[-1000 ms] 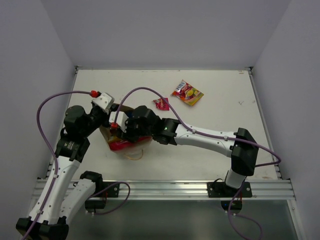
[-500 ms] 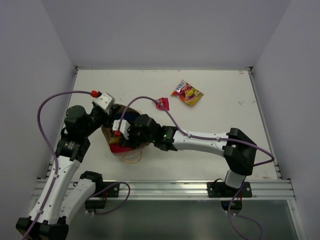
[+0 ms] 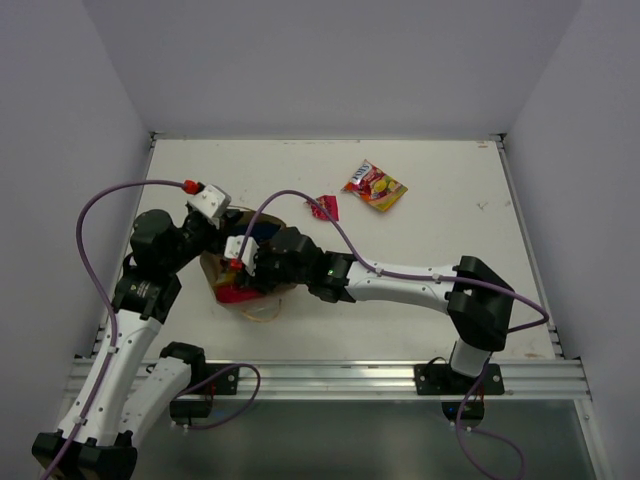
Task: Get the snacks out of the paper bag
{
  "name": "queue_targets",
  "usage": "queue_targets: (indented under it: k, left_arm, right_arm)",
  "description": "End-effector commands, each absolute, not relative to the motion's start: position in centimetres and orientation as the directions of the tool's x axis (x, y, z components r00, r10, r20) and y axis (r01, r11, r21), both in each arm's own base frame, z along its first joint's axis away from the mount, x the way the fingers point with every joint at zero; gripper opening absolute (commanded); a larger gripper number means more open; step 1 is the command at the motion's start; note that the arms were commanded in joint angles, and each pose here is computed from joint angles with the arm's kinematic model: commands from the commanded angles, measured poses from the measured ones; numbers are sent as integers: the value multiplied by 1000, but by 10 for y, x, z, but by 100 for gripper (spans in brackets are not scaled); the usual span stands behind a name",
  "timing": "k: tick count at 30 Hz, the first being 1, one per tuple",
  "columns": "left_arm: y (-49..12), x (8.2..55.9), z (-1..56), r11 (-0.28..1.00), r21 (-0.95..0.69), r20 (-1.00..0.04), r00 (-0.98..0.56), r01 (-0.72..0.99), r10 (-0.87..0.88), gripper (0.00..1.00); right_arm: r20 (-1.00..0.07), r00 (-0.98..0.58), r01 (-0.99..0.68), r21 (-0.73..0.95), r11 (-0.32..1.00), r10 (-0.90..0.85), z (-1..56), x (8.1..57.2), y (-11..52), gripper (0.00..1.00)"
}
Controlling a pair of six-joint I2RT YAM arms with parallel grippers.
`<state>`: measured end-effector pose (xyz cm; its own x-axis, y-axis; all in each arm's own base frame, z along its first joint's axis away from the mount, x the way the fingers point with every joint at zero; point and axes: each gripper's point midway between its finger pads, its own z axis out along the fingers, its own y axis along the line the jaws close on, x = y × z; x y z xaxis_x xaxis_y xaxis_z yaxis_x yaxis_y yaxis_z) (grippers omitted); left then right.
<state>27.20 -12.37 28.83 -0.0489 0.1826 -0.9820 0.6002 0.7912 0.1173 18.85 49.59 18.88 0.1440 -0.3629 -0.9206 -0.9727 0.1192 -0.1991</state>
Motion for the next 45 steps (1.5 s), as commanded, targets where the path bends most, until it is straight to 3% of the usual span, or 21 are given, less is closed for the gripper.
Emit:
queue_targets:
  k: [1, 35, 39, 40, 43, 45]
  left_arm:
    - [-131, 270, 300, 776, 102, -989, -20, 623, 146, 0]
    - [-132, 271, 298, 774, 92, -989, -32, 627, 143, 0]
    - [-132, 271, 299, 774, 96, -989, -27, 626, 145, 0]
    - [-132, 270, 300, 774, 99, -989, -23, 625, 145, 0]
    - [-132, 270, 299, 773, 98, -989, -25, 627, 146, 0]
    - [-131, 270, 299, 775, 99, -989, -26, 625, 147, 0]
  right_arm:
    - [-948, 189, -963, -230, 142, -256, 228, 191, 511, 38]
    - [-902, 125, -988, -150, 29, -414, 147, 176, 516, 43]
    - [-905, 129, -986, -162, 47, -406, 152, 181, 519, 33]
    - [-907, 132, -985, -166, 51, -400, 156, 181, 519, 22]
    - [-908, 137, -983, -174, 58, -396, 161, 183, 518, 1]
    - [-910, 141, -982, -180, 62, -391, 167, 183, 516, 0]
